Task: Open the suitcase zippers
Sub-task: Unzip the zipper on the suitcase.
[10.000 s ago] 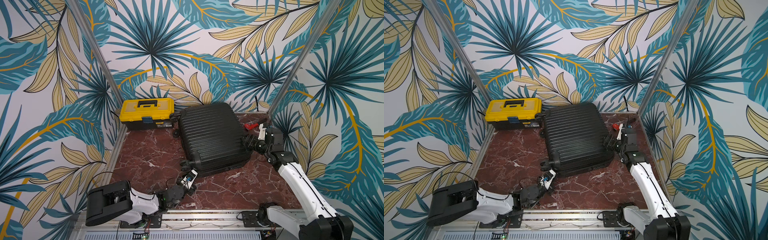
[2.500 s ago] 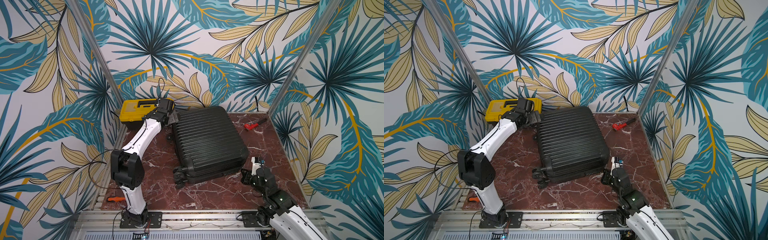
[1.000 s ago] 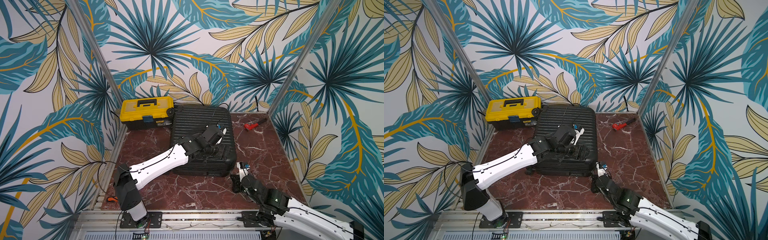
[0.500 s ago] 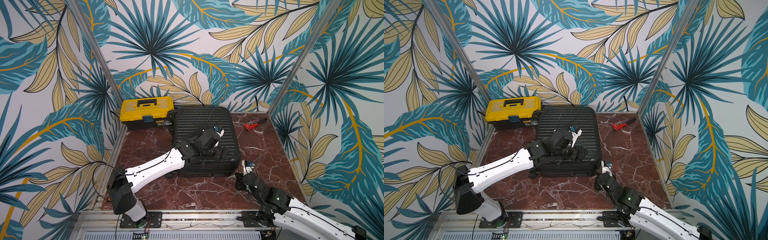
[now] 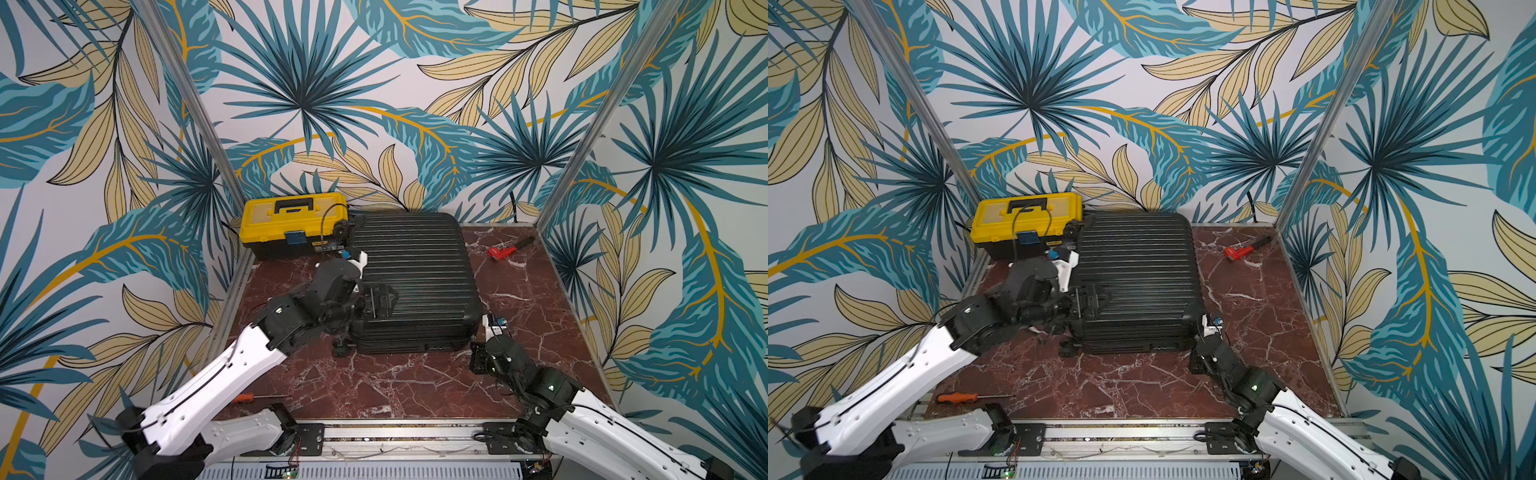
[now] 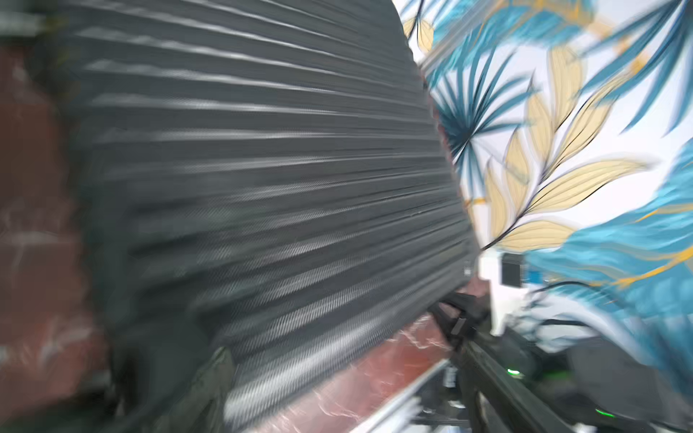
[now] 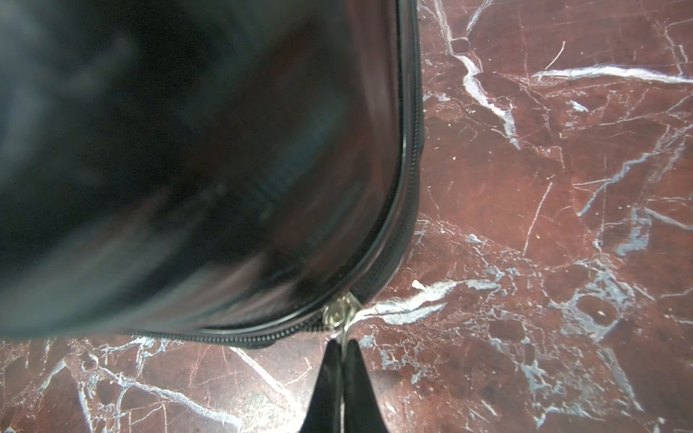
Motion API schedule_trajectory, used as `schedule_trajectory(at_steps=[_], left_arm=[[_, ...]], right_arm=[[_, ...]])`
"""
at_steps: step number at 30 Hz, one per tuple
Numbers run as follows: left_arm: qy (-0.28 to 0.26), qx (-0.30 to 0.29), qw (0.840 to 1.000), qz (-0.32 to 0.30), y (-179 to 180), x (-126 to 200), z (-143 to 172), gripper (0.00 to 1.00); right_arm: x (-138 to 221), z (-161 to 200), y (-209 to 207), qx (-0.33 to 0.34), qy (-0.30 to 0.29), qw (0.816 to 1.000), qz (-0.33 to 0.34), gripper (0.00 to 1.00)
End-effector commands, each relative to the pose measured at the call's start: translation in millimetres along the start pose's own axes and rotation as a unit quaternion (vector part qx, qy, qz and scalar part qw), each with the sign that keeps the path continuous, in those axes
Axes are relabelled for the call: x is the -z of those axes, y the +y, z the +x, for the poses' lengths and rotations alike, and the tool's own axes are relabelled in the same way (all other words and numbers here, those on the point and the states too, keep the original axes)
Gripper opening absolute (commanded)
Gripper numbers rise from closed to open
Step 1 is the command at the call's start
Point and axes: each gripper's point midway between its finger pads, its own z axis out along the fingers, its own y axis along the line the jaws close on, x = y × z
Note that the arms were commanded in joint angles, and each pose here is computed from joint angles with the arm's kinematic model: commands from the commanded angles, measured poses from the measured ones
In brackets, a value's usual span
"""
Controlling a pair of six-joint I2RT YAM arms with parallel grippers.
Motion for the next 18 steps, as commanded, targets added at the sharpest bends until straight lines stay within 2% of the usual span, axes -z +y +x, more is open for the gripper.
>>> schedule_trajectory(at_steps=[1, 4, 7, 9, 14, 18], left_arm=[[0.033, 0.170, 0.984, -0.040, 37, 16, 34, 0.99], [0.014, 0.259, 0.964, -0.054, 52, 41, 38, 0.99], [-0.014, 0.315, 0.947, -0.058, 64, 52, 36, 0.99], [-0.025, 0.348, 0.934, -0.071, 76, 49, 37, 1.00], [-0.009, 0.434, 0.892, -0.124, 112, 24, 50, 0.99], [-0.021, 0.471, 0.875, -0.111, 125, 8, 41, 0.98]], right_arm=[[-1, 4, 7, 0.012, 0.014, 1.000, -0.018, 0.00], [-3, 6, 8, 0.014, 0.017, 1.000, -0.018, 0.00], [-5, 7, 9, 0.012, 0.019, 1.000, -0.021, 0.00], [-7, 9, 9, 0.010, 0.020, 1.000, -0.022, 0.00], [-8, 10, 11, 0.001, 0.020, 0.999, -0.027, 0.00], [-5, 10, 9, 0.001, 0.017, 0.999, -0.028, 0.00]])
